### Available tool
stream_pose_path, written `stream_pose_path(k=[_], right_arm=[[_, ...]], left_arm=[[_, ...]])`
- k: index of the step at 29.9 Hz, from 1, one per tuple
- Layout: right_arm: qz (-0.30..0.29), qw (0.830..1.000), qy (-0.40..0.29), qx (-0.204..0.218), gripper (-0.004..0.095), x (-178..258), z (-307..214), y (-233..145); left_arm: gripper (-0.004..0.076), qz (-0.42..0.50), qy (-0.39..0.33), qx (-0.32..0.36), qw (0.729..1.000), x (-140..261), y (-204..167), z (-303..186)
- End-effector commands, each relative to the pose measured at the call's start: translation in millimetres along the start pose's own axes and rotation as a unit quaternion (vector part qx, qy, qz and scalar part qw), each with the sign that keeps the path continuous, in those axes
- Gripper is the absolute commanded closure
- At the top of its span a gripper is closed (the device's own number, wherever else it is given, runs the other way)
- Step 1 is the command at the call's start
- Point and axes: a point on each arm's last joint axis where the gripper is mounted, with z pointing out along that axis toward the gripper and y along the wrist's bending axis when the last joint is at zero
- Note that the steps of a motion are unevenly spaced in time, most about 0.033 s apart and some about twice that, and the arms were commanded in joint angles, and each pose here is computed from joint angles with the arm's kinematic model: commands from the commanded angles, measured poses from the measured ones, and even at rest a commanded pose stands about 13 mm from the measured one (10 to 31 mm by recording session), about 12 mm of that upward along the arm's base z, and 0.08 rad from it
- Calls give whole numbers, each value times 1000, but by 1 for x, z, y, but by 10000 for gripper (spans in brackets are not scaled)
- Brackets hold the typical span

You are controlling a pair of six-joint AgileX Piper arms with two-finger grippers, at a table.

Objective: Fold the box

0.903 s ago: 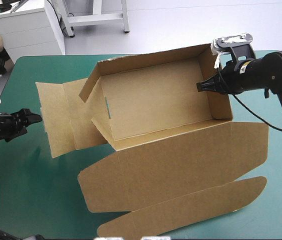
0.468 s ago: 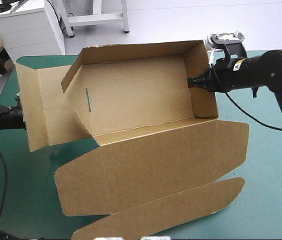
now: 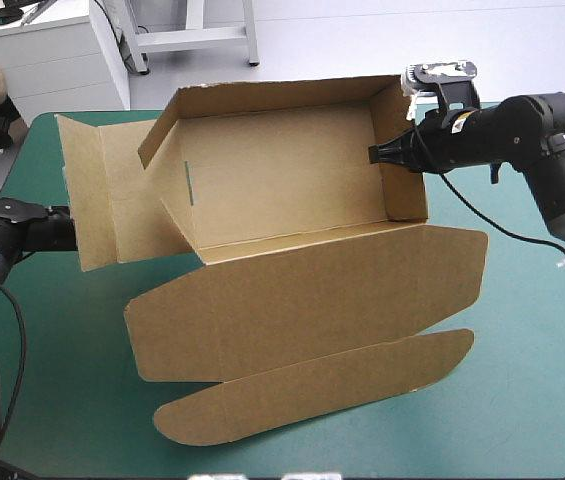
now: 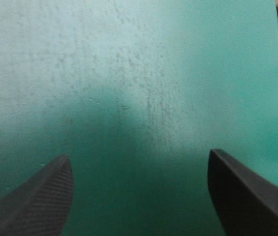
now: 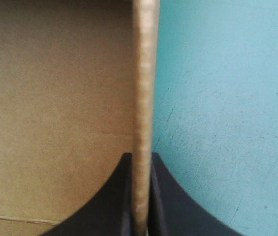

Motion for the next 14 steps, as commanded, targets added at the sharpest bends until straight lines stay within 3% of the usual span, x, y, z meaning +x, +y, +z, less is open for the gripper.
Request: stream_pose_path(k=[1,5,14], right_arm=[[7,998,-63,-10,923,-12,-20,4],[11,998,-60,0,923,-12,-16,2],[12,997,-55,51,923,-12,-13,-8]], left_arm=[[192,34,-25,94,995,-6,-33,-12],[228,47,-21,176,983,-4,-50,-14],[260,74,-47,196,977,-2,-69,-26]])
